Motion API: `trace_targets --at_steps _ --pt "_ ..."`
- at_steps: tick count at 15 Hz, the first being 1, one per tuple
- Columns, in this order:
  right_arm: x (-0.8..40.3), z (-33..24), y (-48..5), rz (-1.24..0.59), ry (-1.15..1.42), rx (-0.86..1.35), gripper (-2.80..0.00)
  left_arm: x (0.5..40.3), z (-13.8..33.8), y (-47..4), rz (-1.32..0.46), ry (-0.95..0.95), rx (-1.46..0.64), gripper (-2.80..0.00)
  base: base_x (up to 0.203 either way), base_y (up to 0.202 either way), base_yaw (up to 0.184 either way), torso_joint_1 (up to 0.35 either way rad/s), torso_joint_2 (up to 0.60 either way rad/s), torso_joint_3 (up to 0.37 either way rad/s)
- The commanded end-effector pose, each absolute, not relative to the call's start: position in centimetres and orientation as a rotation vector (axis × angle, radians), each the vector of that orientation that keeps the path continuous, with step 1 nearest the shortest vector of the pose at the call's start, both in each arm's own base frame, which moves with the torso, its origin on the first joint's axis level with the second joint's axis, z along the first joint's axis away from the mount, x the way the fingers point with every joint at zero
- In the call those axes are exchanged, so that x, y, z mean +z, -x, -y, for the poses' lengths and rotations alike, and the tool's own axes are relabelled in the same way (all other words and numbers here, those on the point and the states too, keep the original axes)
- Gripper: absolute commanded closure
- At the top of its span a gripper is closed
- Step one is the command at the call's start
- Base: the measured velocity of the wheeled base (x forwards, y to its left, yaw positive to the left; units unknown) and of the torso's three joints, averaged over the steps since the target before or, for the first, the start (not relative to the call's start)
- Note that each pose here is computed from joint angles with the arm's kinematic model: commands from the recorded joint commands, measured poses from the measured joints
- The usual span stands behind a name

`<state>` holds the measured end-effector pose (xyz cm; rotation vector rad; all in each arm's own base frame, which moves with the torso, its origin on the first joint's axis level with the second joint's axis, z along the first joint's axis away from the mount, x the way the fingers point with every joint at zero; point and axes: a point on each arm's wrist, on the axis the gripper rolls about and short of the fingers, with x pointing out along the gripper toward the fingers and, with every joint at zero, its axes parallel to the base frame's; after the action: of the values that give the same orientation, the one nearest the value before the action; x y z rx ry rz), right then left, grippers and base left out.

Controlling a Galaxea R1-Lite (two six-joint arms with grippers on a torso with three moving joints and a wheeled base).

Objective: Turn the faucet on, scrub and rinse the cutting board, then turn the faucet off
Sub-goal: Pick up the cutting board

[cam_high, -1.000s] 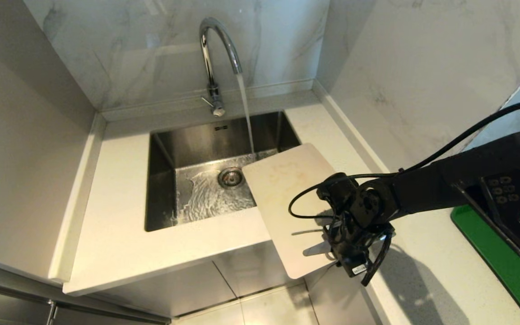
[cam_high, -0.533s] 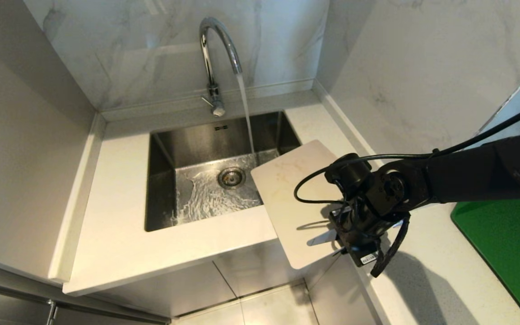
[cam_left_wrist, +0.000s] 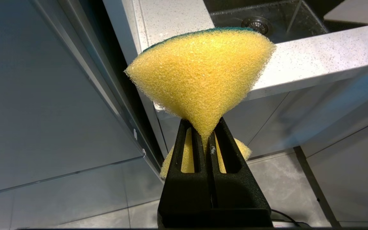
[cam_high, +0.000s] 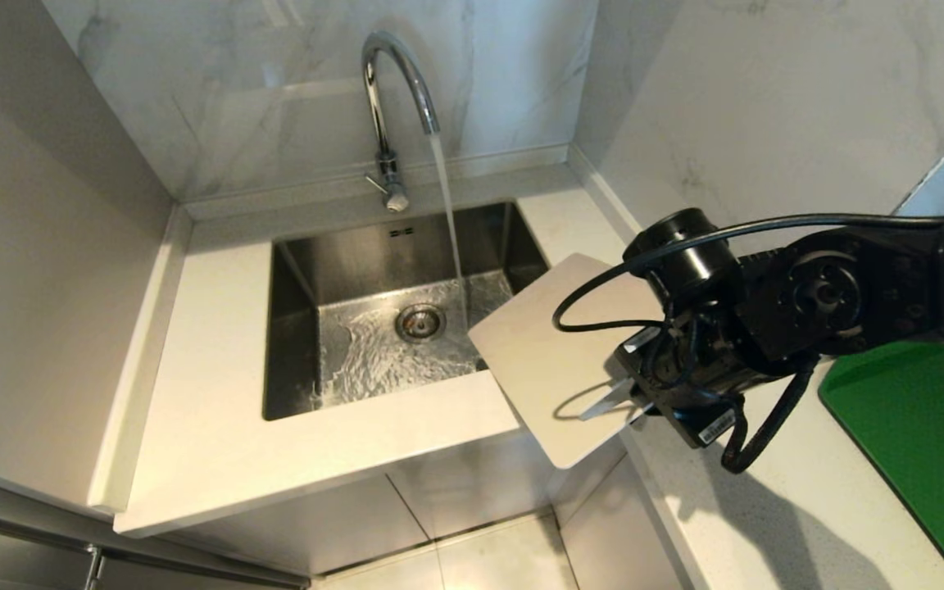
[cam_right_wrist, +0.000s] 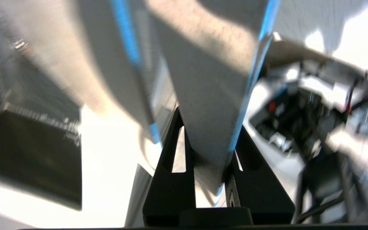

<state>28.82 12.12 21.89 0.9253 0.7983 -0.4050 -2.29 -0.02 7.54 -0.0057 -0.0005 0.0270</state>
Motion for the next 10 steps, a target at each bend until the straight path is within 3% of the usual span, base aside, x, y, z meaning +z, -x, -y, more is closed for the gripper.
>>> trace_targets --at_steps 1,10 --pt "24.8 -11.6 -27.0 -0.732 -0.870 -0.304 0.00 7.5 0.0 2.3 0.003 0.006 0.028 0.00 0.000 0.000 0.000 0.000 0.00 0.000" --pt "30.9 -11.8 -26.8 -0.539 -0.791 0.026 0.00 7.5 0.0 2.3 0.002 0.006 0.028 0.00 0.000 0.000 0.000 0.000 0.00 0.000"
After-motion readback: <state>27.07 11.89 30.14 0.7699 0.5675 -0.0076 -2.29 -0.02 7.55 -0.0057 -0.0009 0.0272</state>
